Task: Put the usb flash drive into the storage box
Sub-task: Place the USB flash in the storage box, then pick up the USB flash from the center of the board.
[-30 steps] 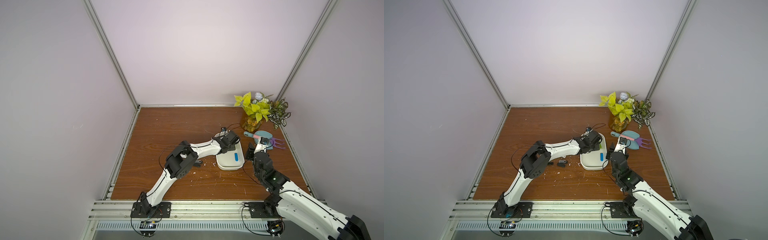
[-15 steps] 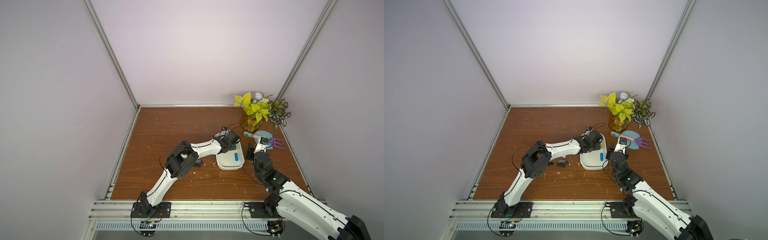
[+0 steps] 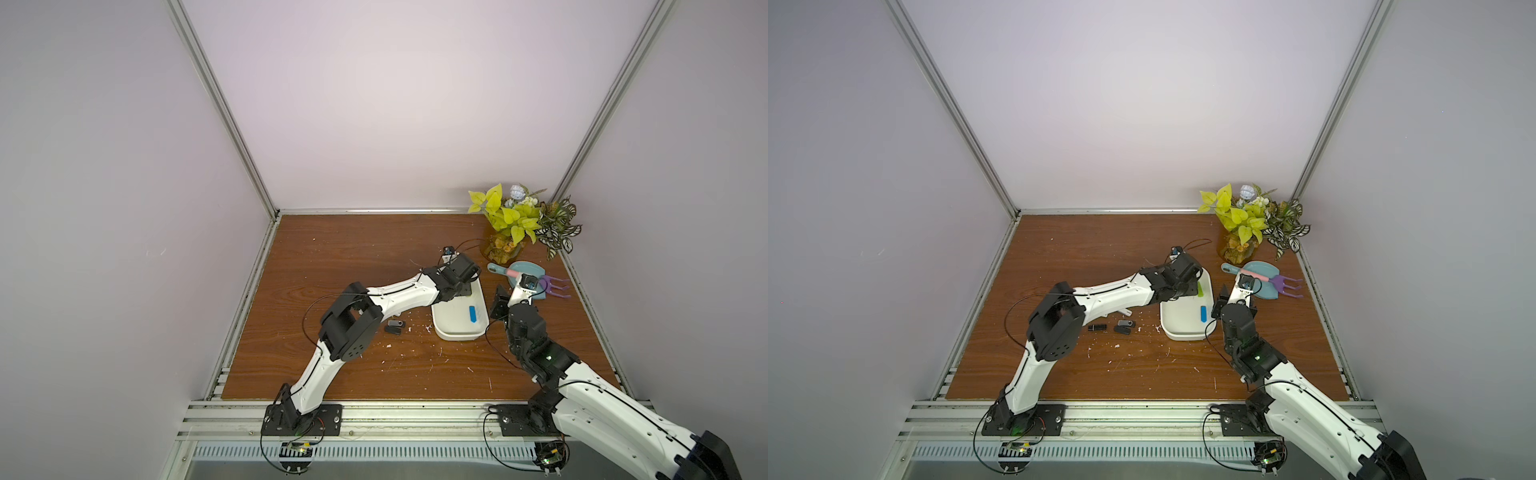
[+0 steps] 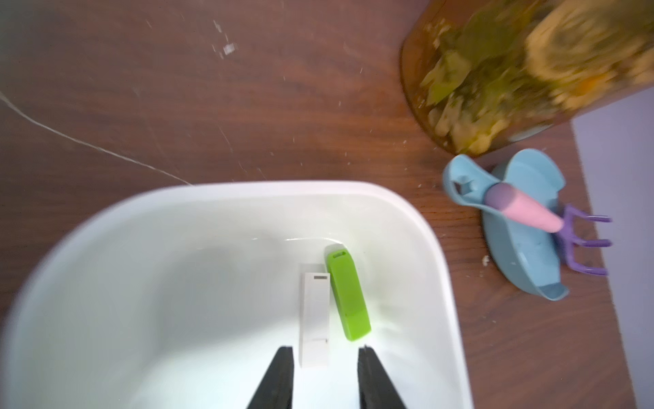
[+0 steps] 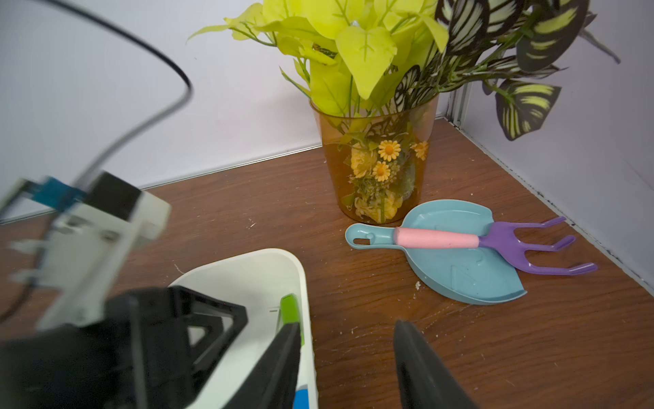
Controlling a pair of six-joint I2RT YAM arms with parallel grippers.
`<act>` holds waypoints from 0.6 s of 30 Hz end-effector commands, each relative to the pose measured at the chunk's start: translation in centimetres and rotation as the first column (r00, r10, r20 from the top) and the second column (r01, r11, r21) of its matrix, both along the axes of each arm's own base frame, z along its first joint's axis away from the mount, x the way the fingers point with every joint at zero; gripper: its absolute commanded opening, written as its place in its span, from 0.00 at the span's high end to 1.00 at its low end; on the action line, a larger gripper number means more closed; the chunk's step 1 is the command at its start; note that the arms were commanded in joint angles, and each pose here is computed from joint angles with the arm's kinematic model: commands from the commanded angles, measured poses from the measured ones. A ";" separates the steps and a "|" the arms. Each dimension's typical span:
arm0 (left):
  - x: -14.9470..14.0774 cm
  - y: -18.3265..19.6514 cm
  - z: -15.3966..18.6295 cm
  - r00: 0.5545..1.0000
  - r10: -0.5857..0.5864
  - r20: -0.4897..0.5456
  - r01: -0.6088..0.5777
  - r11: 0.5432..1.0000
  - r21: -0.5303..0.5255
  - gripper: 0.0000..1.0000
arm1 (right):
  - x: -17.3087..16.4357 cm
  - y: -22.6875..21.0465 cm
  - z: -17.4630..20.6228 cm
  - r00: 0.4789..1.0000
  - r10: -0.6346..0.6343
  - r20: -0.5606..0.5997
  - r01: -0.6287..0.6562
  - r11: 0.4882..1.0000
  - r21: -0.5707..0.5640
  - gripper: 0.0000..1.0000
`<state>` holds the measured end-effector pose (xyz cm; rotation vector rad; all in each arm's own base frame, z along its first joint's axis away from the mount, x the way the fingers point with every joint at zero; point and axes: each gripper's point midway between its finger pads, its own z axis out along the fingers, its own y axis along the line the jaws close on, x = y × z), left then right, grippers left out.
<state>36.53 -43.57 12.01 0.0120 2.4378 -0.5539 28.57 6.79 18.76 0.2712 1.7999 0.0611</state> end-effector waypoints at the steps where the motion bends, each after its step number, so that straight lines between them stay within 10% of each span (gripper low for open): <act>1: -0.3 5.0 7.0 0.993 0.039 0.116 -0.044 0.998 0.040 0.69 | 0.2 0.9 1.2 0.997 0.050 0.052 -0.052 0.998 0.044 0.51; 5: -2.5 12.7 10.3 0.978 0.082 0.193 -0.104 0.988 0.110 0.68 | 0.7 5.4 1.6 0.957 0.282 0.063 -0.285 0.957 0.051 0.48; 10: -5.3 23.8 10.6 0.974 0.148 0.170 -0.167 0.981 0.101 0.64 | 0.7 14.8 1.1 0.767 0.640 -0.041 -0.635 0.767 0.088 0.48; 18: -10.2 37.1 10.8 0.919 0.325 0.224 -0.367 0.913 0.180 0.44 | -0.7 28.2 -3.6 0.484 0.811 -0.329 -0.852 0.522 0.034 0.41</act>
